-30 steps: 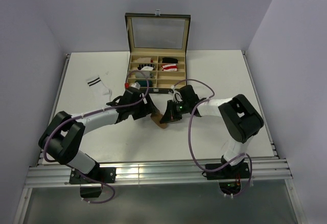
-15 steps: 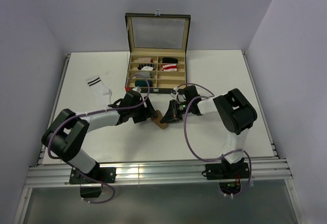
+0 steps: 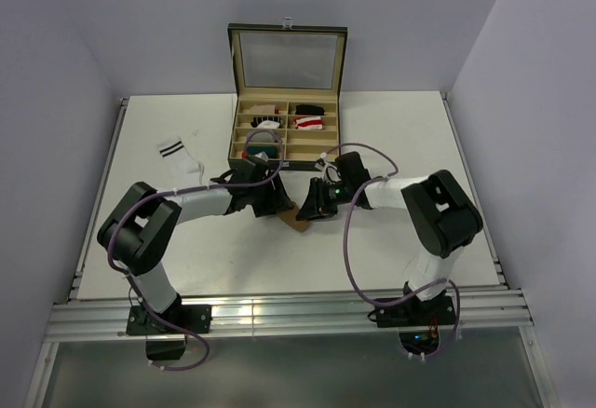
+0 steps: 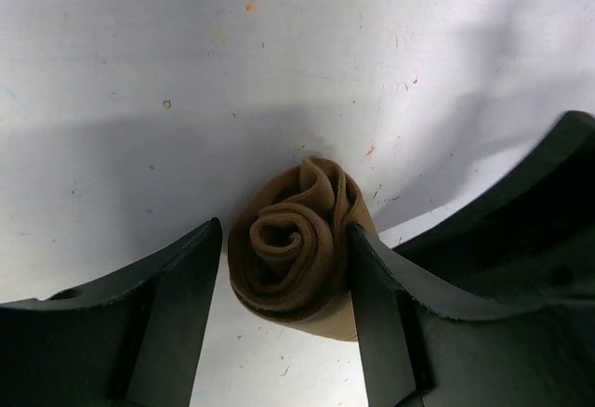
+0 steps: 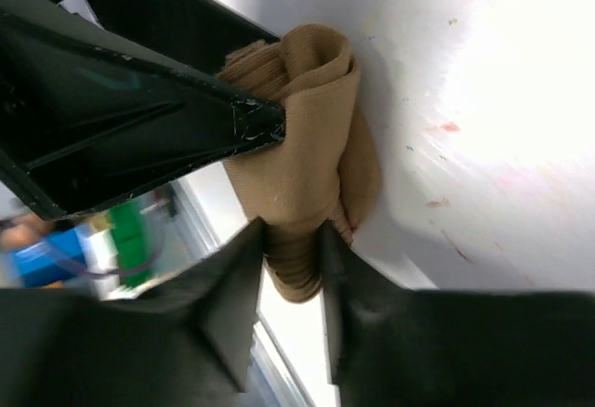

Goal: Roll the socks
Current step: Roll the sock at the center of the board.

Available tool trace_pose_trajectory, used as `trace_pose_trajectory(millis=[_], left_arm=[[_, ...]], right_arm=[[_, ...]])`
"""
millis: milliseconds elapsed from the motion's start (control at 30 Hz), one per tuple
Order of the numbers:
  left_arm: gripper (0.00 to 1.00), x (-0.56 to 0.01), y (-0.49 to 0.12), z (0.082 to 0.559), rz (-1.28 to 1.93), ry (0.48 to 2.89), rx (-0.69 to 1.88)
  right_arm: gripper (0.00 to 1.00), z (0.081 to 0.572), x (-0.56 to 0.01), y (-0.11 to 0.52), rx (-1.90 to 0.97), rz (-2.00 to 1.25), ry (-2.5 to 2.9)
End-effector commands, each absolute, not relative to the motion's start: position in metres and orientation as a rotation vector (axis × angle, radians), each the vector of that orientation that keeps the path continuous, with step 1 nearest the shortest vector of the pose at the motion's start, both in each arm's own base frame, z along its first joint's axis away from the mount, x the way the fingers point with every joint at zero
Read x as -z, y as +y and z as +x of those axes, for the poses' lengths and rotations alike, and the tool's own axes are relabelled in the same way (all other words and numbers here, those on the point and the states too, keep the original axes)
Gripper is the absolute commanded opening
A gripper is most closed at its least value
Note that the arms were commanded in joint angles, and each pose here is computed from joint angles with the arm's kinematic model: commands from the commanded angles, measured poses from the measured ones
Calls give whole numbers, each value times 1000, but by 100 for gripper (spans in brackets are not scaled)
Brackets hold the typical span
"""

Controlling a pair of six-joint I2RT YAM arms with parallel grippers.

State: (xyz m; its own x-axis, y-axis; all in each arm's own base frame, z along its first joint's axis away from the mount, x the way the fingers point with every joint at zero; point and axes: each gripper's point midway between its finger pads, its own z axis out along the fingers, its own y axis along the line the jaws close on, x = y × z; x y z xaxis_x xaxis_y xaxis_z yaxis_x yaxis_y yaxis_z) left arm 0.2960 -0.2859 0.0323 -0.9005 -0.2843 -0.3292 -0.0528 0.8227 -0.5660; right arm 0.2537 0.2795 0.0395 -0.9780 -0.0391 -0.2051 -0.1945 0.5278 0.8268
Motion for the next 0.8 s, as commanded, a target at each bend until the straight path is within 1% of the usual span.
trace_pose_trajectory(millis=[0,33,67,100,133,200,333,367,433,500,767], left_arm=[[62,8,-260,271,-215,2762,583],[62,8,-261,271,-204,2765,581],[62,9,-262,270,-198,2771,579],[62,8,-263,271,-192,2769,578],[62,7,-263,272,-182,2771,573],[62,6,-267,273,-170,2771,580],[62,6,-270,273,-150,2774,581],[62,5,-271,273,-145,2773,583],[63,5,-272,273,-142,2773,588],[62,4,-273,274,-134,2773,592],[62,4,-275,275,-126,2780,594]], right_arm=[[40,264,-44,266,-1138,-305,2564],[46,267,-54,265,-1084,-354,2522],[49,269,-59,266,-1035,-379,2499],[52,276,-57,258,-910,-371,2493],[57,273,-66,263,-858,-449,2446],[62,281,-66,256,-672,-495,2399],[72,282,-76,261,-463,-594,2274],[73,273,-77,271,-466,-647,2255],[75,279,-75,268,-360,-656,2230],[77,275,-72,275,-315,-710,2214],[76,274,-62,293,-99,-833,2146]])
